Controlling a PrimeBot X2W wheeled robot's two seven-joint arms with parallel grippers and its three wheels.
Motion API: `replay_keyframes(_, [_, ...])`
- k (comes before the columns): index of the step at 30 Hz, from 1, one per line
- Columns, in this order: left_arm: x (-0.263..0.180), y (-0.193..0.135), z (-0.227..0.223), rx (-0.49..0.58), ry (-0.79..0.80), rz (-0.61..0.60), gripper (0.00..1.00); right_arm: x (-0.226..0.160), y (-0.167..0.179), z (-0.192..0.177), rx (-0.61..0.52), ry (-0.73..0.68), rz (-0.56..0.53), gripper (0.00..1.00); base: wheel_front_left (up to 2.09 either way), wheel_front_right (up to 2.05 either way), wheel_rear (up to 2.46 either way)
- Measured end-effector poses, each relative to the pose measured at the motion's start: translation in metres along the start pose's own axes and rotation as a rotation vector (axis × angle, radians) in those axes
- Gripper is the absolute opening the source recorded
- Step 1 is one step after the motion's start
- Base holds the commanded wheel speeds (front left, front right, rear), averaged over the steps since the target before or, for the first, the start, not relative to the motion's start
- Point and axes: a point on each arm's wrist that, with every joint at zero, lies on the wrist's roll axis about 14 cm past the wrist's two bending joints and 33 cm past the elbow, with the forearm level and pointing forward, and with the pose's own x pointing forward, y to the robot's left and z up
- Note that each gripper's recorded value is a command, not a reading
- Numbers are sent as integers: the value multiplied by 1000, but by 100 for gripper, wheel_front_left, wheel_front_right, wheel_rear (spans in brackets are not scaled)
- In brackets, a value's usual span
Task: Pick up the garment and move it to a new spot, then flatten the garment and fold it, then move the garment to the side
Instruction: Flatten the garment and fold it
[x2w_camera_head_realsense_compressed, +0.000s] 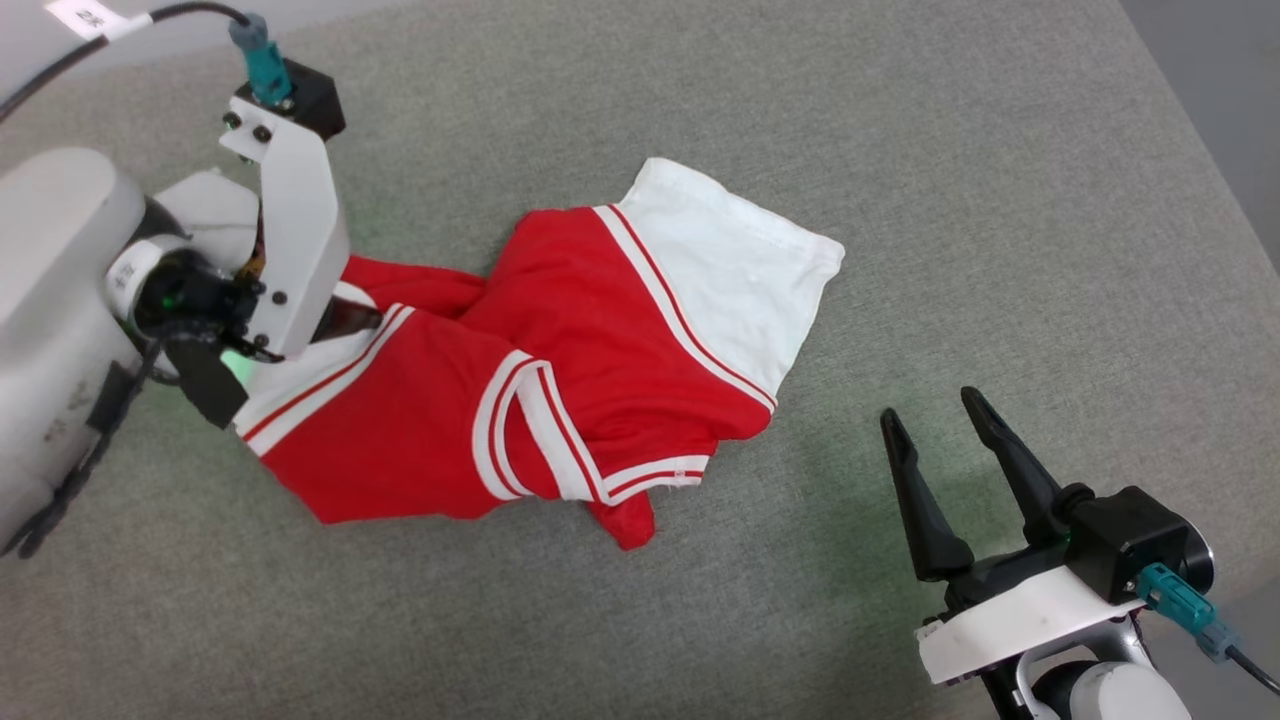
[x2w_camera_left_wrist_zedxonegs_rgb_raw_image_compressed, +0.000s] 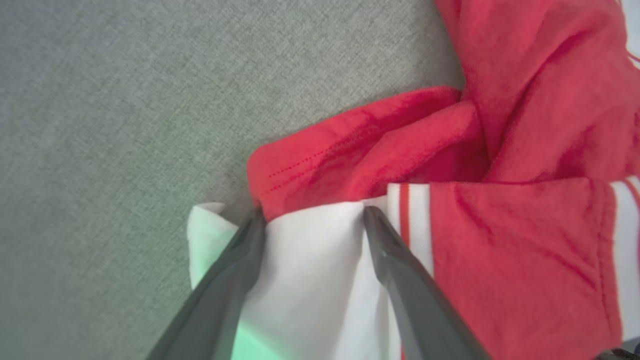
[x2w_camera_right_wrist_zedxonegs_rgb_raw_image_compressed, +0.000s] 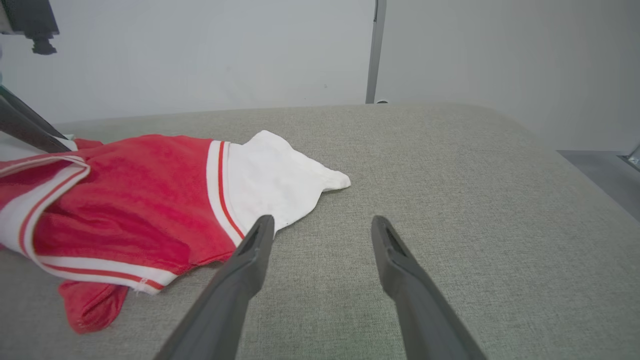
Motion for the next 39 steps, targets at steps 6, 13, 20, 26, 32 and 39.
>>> replay_keyframes(6, [-3,-9,6,-5,-42,-34,0,3,0,0,0,-6,3,100,0,0,0])
replay_keyframes(13, [-28,-24,25,-16,-183,-82,0,6,4,4,-10,-14,18,100,0,0,0])
replay_keyframes(20, [-76,-34,21,-24,-435,-116,0,11,20,12,-26,-24,67,100,0,0,0])
replay_keyframes(26, [-108,-23,-10,-105,-625,-80,0,15,37,20,-40,-29,119,100,0,0,0])
replay_keyframes(32, [-119,-15,-48,-213,-768,-32,1,16,53,29,-45,-41,166,100,0,0,0])
replay_keyframes(39, [-103,-8,-100,-343,-775,19,16,14,59,37,-52,-51,187,100,0,0,0])
